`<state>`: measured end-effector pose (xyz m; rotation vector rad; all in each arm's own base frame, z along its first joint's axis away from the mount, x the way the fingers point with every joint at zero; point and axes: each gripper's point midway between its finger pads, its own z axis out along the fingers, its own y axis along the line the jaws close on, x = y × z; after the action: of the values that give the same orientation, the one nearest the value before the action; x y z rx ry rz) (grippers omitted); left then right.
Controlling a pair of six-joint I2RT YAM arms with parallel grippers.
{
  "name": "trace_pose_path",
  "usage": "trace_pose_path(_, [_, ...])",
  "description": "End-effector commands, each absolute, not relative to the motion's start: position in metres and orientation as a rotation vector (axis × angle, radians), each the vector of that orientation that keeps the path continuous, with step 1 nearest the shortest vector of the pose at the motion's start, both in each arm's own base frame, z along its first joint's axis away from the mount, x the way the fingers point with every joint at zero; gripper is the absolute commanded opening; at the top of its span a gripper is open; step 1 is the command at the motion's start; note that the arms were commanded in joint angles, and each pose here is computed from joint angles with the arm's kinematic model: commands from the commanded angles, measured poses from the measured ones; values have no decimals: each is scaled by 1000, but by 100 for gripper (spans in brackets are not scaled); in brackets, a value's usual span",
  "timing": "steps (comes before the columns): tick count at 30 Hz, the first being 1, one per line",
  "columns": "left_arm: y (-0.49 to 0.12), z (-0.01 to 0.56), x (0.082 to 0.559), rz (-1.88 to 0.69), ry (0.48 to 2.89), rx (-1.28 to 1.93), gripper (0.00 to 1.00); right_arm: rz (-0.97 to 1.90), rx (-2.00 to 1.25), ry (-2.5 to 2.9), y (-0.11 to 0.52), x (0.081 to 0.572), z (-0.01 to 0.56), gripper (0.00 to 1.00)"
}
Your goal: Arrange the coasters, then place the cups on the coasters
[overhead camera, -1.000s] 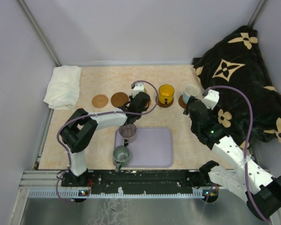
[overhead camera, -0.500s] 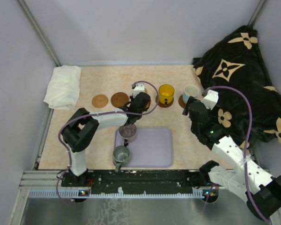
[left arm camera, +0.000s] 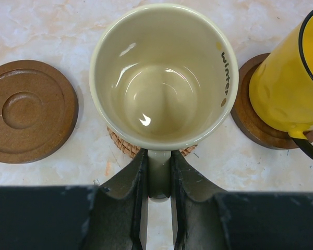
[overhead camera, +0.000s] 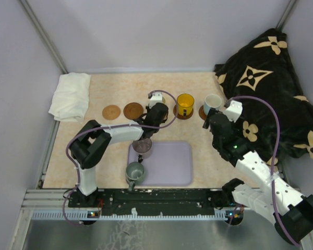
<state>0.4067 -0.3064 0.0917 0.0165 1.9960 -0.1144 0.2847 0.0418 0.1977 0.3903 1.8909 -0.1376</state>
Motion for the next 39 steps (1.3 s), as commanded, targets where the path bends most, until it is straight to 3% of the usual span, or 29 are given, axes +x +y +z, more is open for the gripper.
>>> trace_pose_path(1, [-318, 127, 421, -166, 1890, -63, 0, -112, 413, 1854, 43, 290, 206, 87])
trace_pose_path(25, [-317, 113, 419, -148, 1926, -65, 0, -110, 405, 1865, 45, 290, 202, 88])
trace_pose_path(39, [-312, 112, 420, -114, 1934, -86, 36, -101, 400, 1872, 47, 291, 201, 88])
